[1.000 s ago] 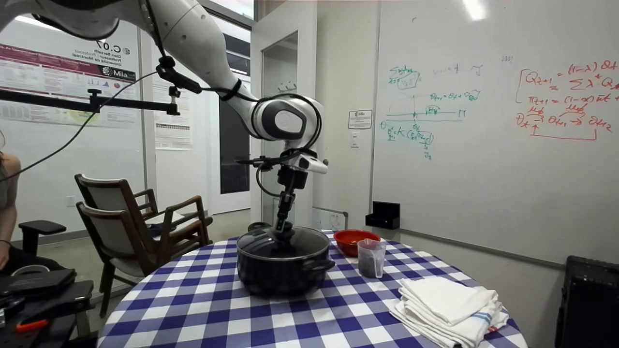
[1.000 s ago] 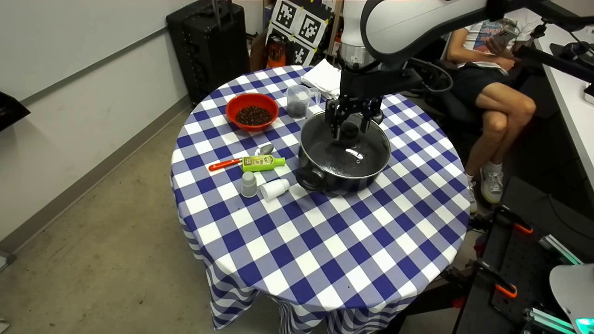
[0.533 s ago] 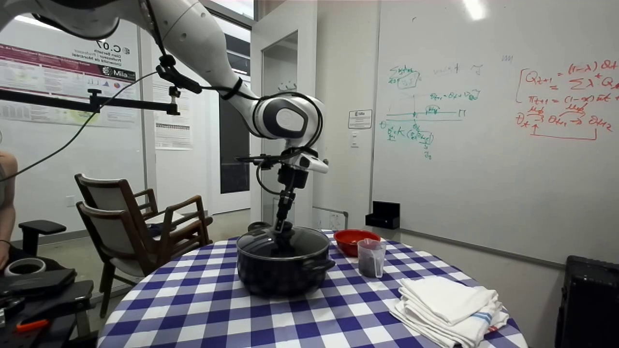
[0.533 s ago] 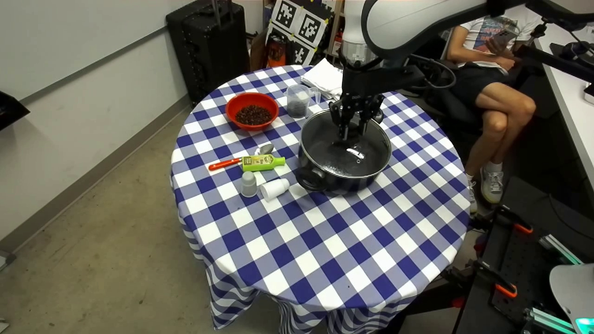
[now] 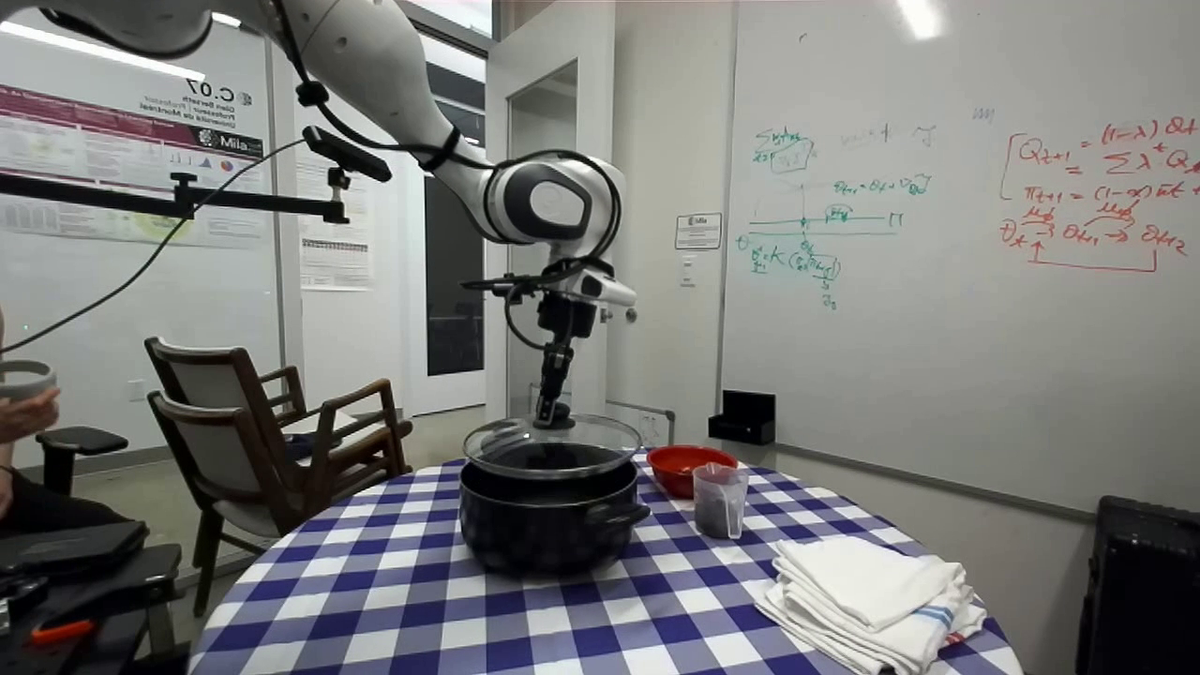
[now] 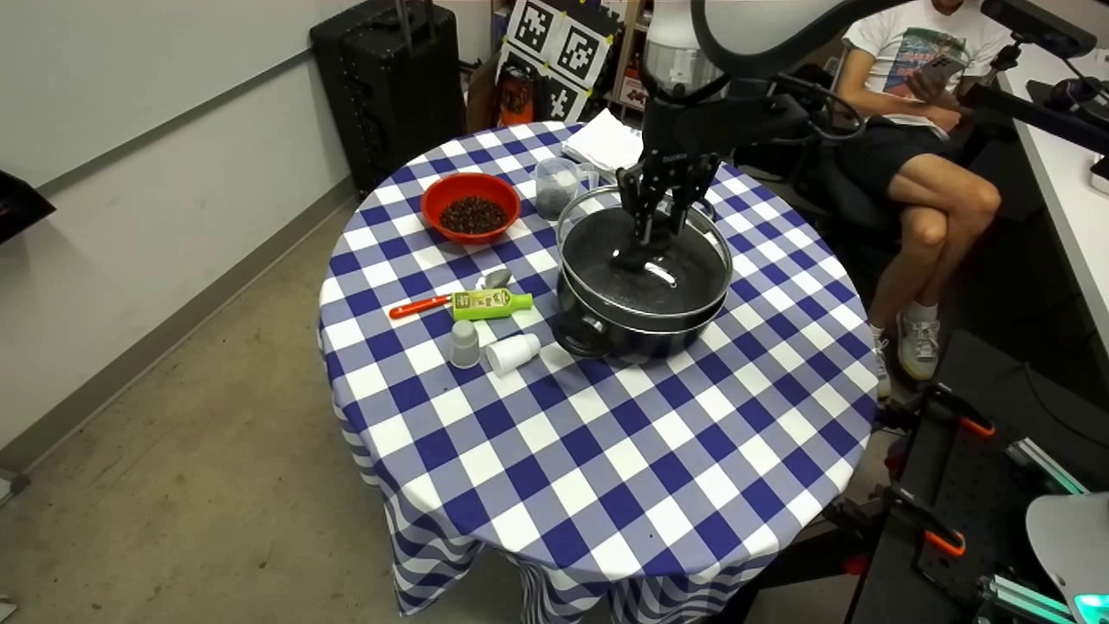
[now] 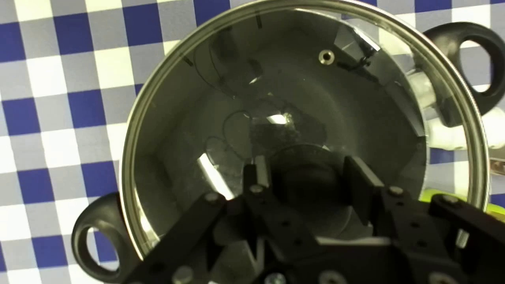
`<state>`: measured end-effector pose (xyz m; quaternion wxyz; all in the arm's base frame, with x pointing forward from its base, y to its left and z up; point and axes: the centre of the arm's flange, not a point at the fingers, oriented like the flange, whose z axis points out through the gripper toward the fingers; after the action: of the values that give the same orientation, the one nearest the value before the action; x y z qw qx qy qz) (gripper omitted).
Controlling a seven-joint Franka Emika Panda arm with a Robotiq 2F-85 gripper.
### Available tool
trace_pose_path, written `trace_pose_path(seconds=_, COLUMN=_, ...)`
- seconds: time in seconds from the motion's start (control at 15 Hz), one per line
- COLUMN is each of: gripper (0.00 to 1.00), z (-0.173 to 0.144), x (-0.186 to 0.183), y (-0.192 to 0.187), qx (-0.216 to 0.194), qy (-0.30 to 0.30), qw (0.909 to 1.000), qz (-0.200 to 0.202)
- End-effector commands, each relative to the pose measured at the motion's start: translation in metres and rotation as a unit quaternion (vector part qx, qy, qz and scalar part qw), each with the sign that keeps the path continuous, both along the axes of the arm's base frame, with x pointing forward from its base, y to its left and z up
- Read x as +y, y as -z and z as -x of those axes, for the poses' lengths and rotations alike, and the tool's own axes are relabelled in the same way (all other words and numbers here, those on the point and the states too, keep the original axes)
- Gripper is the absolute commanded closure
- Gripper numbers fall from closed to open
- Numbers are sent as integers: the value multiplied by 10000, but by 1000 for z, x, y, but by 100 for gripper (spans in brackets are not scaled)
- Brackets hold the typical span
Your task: Uncover the pot and put the lid on the table
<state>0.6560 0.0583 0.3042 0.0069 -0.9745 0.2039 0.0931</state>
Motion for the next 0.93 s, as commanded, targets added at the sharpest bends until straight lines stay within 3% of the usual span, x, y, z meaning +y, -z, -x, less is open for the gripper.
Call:
trace_pose_path(seconds=0.0, gripper=76, z=36, x=3, y=-87, qx=-609, qy=-739, qw=9954, qz=-22)
trace_pose_path(seconds=0.13, gripper=76, z=55, x=-1, y=-125, qx=-852, qy=-851, qw=9923, qz=272)
trace_pose_path(seconds=0.4, gripper=76, z=109, x=-32, y=-179, qx=-979, qy=-443, qw=9922, qz=628)
trace_pose_path(seconds=0.67, gripper=76, z=180, x=-77, y=-182, qx=-700, qy=194, qw=9954, qz=618)
trace_pose_path(seconds=0.87, gripper=76, z=216, x=-99, y=-156, qx=-667, qy=546, qw=9953, qz=445)
